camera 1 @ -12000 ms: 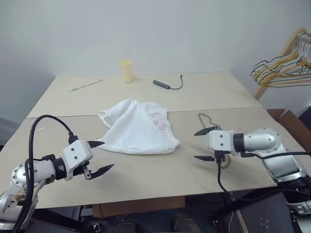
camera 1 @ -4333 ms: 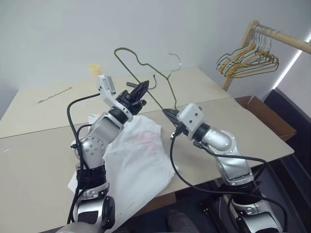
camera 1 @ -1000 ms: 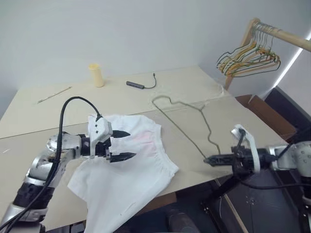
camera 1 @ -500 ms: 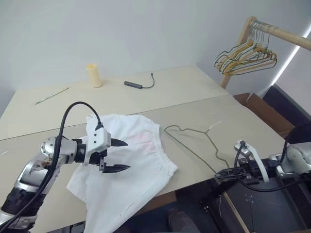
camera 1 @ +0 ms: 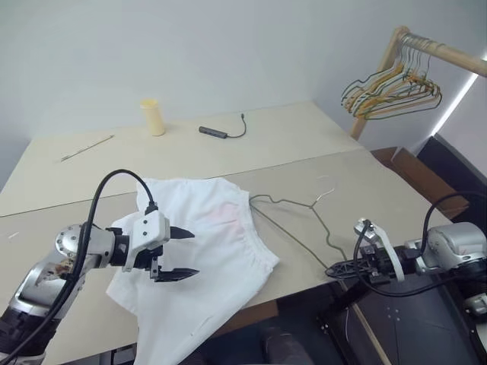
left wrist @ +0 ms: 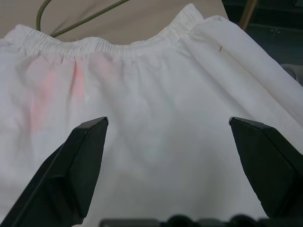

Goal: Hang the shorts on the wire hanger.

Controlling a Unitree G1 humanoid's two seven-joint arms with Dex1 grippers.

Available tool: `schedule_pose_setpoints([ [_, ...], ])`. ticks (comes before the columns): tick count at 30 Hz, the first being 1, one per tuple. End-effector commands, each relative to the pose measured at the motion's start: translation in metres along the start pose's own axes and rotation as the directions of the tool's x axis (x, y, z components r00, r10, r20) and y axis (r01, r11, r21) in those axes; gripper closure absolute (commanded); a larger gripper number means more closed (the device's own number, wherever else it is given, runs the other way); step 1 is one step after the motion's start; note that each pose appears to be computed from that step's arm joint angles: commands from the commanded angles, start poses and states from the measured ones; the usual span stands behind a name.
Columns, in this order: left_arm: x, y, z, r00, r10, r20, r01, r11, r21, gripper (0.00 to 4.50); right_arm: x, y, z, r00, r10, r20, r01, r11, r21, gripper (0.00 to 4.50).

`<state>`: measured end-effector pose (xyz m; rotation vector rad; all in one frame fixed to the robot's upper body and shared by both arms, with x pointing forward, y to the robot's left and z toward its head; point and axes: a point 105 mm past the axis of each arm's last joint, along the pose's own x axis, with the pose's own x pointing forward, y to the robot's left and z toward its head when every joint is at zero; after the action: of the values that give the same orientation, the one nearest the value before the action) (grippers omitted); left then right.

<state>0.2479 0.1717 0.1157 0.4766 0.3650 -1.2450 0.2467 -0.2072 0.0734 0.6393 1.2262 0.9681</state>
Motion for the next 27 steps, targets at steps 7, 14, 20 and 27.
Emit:
schedule_pose_setpoints([
  [7, -0.003, 0.001, 0.006, 1.000, 0.030, 0.006, -0.030, 0.999, 0.035, 0.03, -0.002, -0.003, 0.001, 0.998, -0.061, -0.027, 0.058, 0.995, -0.080, 4.50],
  [14, -0.003, 0.000, 0.005, 1.000, 0.031, 0.001, -0.031, 0.999, 0.034, 0.03, -0.008, -0.020, 0.015, 0.991, -0.122, 0.054, 0.124, 0.991, -0.043, 4.50],
  [20, -0.003, -0.001, 0.004, 1.000, 0.026, -0.002, -0.026, 0.999, 0.032, 0.03, -0.010, -0.008, 0.014, 0.997, -0.057, 0.048, 0.060, 0.996, -0.071, 4.50],
  [27, -0.002, -0.001, 0.004, 1.000, 0.023, -0.001, -0.023, 0.999, 0.030, 0.03, -0.011, 0.004, 0.006, 1.000, 0.009, 0.013, -0.007, 0.994, -0.107, 4.50],
])
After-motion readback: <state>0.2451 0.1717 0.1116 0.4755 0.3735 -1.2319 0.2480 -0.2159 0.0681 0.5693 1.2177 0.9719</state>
